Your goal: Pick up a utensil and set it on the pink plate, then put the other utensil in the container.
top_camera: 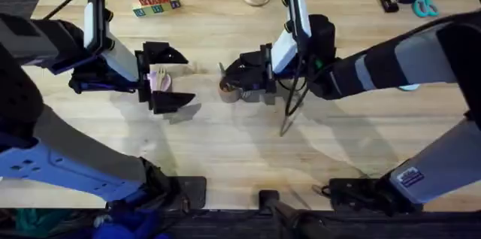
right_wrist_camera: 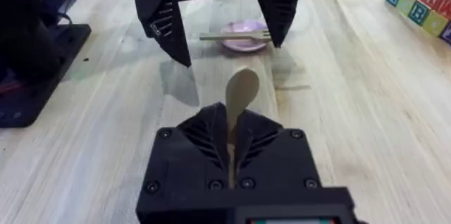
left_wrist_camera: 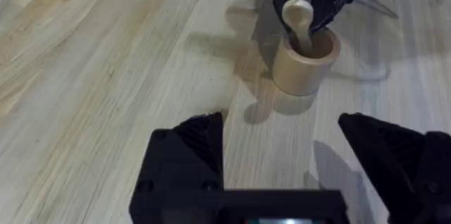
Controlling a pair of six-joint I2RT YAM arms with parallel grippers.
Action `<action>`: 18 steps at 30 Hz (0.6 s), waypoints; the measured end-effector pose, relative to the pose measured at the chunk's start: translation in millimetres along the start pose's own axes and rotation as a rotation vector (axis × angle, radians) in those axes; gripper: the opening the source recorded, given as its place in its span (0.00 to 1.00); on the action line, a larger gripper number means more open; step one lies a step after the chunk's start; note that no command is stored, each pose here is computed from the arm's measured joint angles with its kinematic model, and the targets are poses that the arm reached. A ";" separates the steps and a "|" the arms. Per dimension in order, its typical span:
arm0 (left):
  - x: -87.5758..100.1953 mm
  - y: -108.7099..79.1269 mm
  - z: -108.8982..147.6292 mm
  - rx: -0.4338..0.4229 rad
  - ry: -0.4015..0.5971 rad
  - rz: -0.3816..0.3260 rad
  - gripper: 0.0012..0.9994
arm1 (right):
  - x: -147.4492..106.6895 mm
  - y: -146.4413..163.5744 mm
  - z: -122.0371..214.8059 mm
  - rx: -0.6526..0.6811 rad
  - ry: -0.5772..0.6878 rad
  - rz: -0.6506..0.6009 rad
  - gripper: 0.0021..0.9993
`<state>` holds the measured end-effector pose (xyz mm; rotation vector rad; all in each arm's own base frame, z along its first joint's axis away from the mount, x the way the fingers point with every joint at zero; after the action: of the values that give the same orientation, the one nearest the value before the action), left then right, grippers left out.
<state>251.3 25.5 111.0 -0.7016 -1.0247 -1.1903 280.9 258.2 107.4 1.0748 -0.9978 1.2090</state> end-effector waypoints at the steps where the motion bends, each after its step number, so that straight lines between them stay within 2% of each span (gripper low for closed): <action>1: 0.0 0.0 0.0 0.000 0.000 0.000 0.99 | 0.0 0.0 0.0 0.000 0.000 0.000 0.03; 6: 0.0 0.0 0.0 0.000 0.000 0.000 1.00 | 0.0 0.0 0.0 0.000 0.000 0.000 0.04; 7: 0.0 0.0 0.0 0.000 0.000 0.000 0.99 | -0.1 0.0 0.0 0.000 0.000 -0.001 0.05; 8: 0.0 0.0 0.0 0.000 0.000 0.000 0.99 | -0.1 0.0 0.0 0.000 0.000 0.000 0.10; 9: 0.0 0.0 0.0 0.000 0.000 0.000 0.99 | -0.2 0.0 0.0 0.000 0.001 -0.001 0.22; 14: 0.0 0.0 0.0 0.000 0.000 0.000 0.99 | -0.2 0.0 0.0 0.000 0.001 -0.001 0.94; 15: 0.0 0.0 0.0 0.000 0.000 0.000 0.99 | -0.2 0.0 0.0 0.000 0.001 0.003 0.98; 18: 0.0 0.0 0.0 0.000 0.000 0.000 0.99 | -0.2 0.0 0.0 0.000 0.001 0.004 1.00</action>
<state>251.3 25.5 111.0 -0.7016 -1.0247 -1.1903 280.9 258.2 107.2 1.0721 -0.9998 1.2125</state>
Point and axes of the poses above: each hand's point on the last joint's axis, 136 mm out from that joint toward the fingers, its own z axis back along the fingers, its own y axis along the line the jaws close on, x = y × z, the point moved 6 cm from there along z, back along the fingers, and after that the axes turned 5 degrees about -z, right-handed, at the moved point
